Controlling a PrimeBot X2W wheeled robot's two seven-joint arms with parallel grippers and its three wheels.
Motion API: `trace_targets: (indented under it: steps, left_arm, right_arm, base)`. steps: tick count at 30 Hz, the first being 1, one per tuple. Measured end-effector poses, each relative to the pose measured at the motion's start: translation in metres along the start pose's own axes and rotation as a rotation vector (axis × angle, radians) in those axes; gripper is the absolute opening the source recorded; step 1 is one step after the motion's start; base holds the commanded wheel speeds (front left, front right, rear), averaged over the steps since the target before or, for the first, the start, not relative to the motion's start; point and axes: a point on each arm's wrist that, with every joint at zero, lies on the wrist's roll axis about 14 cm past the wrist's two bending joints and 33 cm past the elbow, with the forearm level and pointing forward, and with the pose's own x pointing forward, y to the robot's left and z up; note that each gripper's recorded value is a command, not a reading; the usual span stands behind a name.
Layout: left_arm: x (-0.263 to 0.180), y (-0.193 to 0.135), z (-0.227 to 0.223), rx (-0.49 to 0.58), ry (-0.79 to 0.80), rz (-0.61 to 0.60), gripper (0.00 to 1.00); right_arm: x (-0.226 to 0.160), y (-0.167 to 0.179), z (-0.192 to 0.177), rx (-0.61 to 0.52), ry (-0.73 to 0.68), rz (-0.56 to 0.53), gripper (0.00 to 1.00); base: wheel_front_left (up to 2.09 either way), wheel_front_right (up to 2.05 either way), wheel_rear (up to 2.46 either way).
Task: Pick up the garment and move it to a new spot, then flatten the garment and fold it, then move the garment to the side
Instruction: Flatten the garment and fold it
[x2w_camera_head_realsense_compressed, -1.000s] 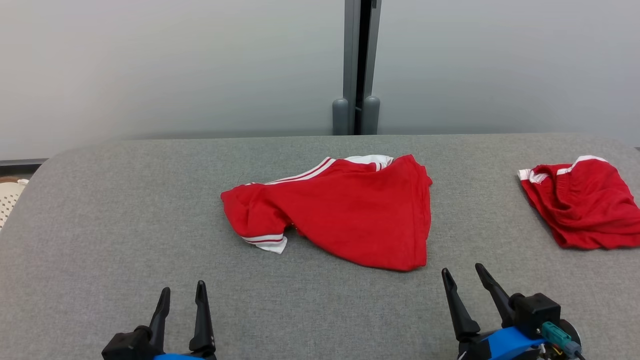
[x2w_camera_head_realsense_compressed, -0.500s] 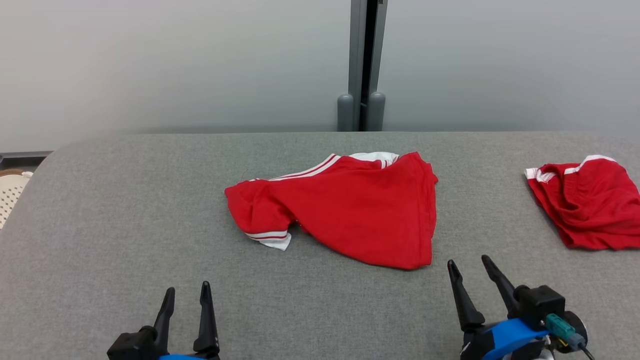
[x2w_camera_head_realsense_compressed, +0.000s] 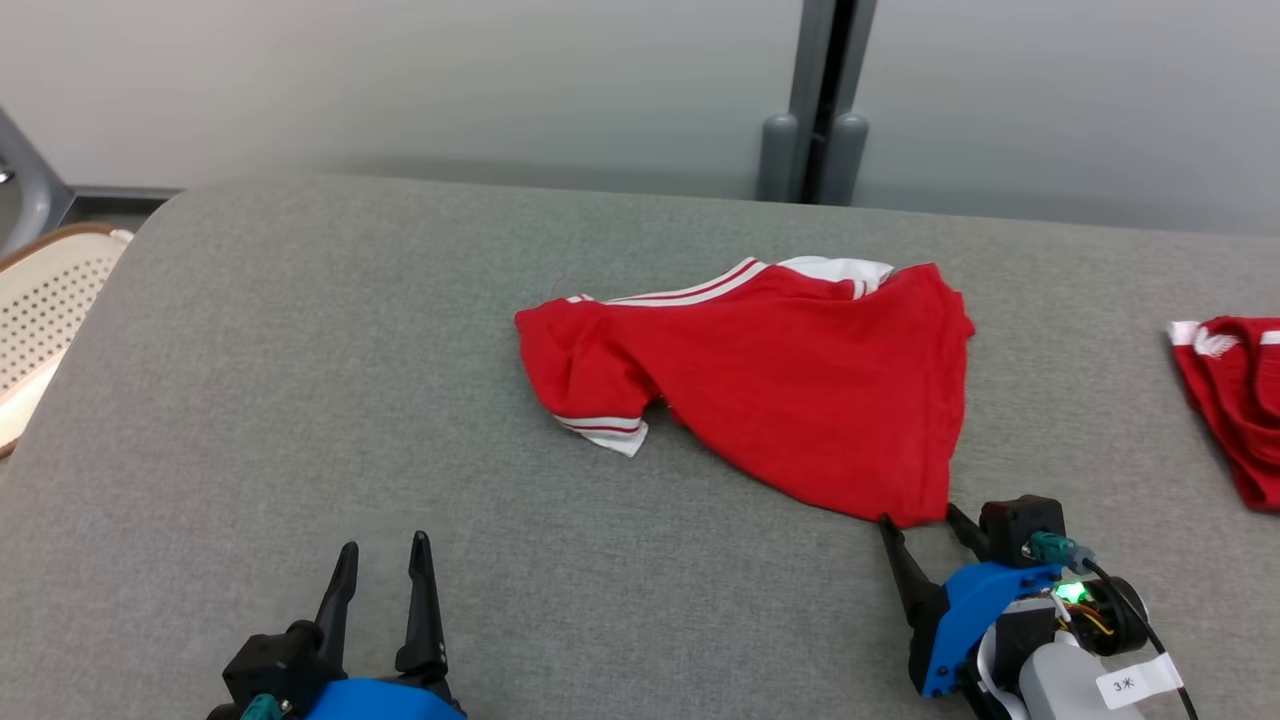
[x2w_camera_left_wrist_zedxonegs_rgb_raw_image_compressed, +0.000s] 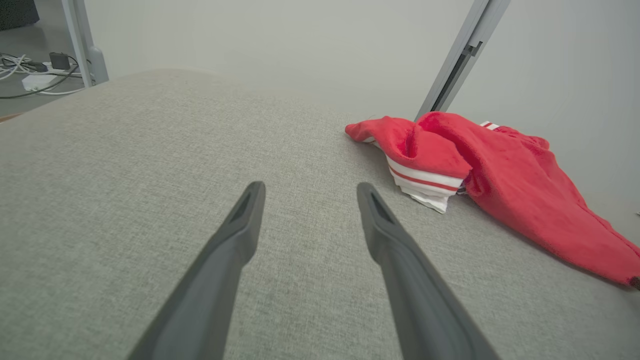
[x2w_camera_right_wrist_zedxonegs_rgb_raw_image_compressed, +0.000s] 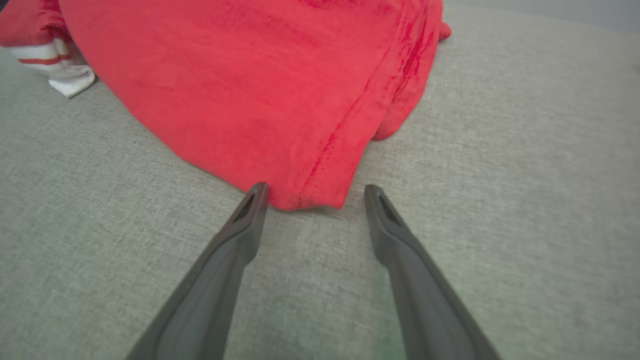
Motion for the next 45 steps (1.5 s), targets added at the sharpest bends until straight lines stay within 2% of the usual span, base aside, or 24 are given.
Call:
trace_targets:
  steps: [3,4,5,8,16,22,28,31,38,39,40,41,42,45]
  left_arm:
    - [-0.001,0.009,-0.001,0.002,0.004,0.028,1.0]
    - [-0.001,0.011,-0.002,0.003,0.007,0.036,1.0]
    - [-0.001,0.013,-0.003,0.004,0.009,0.041,1.0]
    - [0.001,0.014,-0.003,0.01,0.012,0.044,1.0]
    - [0.01,-0.004,-0.002,0.022,0.01,-0.013,1.0]
    - [0.014,-0.022,-0.006,0.038,0.021,-0.072,1.0]
    - [0.019,-0.045,-0.001,0.052,0.006,-0.148,1.0]
    - [0.019,-0.052,0.001,0.055,0.0,-0.171,1.0]
    - [0.018,-0.051,-0.004,0.06,0.013,-0.174,1.0]
    - [0.018,-0.05,-0.004,0.06,0.015,-0.17,1.0]
    - [0.017,-0.049,-0.005,0.06,0.017,-0.167,1.0]
    - [0.017,-0.048,-0.005,0.061,0.019,-0.167,1.0]
    - [0.017,-0.047,-0.006,0.061,0.02,-0.164,1.0]
    - [0.016,-0.045,-0.006,0.063,0.021,-0.158,1.0]
  right_arm:
    - [0.01,0.009,-0.006,0.019,0.026,0.027,1.0]
    - [0.013,0.012,-0.006,0.025,0.025,0.035,0.76]
    - [0.015,0.014,-0.005,0.026,0.022,0.042,0.44]
    - [0.019,0.017,0.001,0.016,-0.011,0.055,0.0]
    - [0.01,0.014,0.046,0.052,-0.201,0.055,0.0]
    - [-0.019,0.013,0.084,0.081,-0.359,0.052,0.0]
    - [-0.067,-0.026,0.103,0.07,-0.44,-0.08,0.0]
    - [-0.091,-0.045,0.09,0.087,-0.403,-0.153,0.0]
    - [-0.111,-0.071,0.014,0.095,-0.159,-0.269,0.0]
    - [-0.111,-0.075,0.006,0.106,-0.14,-0.281,0.07]
    - [-0.112,-0.078,-0.001,0.11,-0.12,-0.291,0.41]
    - [-0.112,-0.08,-0.007,0.113,-0.106,-0.299,0.91]
    - [-0.112,-0.082,-0.013,0.118,-0.095,-0.307,1.0]
    - [-0.111,-0.088,-0.02,0.136,-0.092,-0.323,1.0]
  base:
    - [0.0,0.0,0.0]
    - [0.0,0.0,0.0]
    - [0.0,0.0,0.0]
    - [0.0,0.0,0.0]
    - [0.0,0.0,0.0]
    - [0.0,0.0,0.0]
    - [0.0,0.0,0.0]
    - [0.0,0.0,0.0]
    - [0.0,0.0,0.0]
    - [0.0,0.0,0.0]
    - [0.0,0.0,0.0]
    - [0.0,0.0,0.0]
    - [0.0,0.0,0.0]
    - [0.0,0.0,0.0]
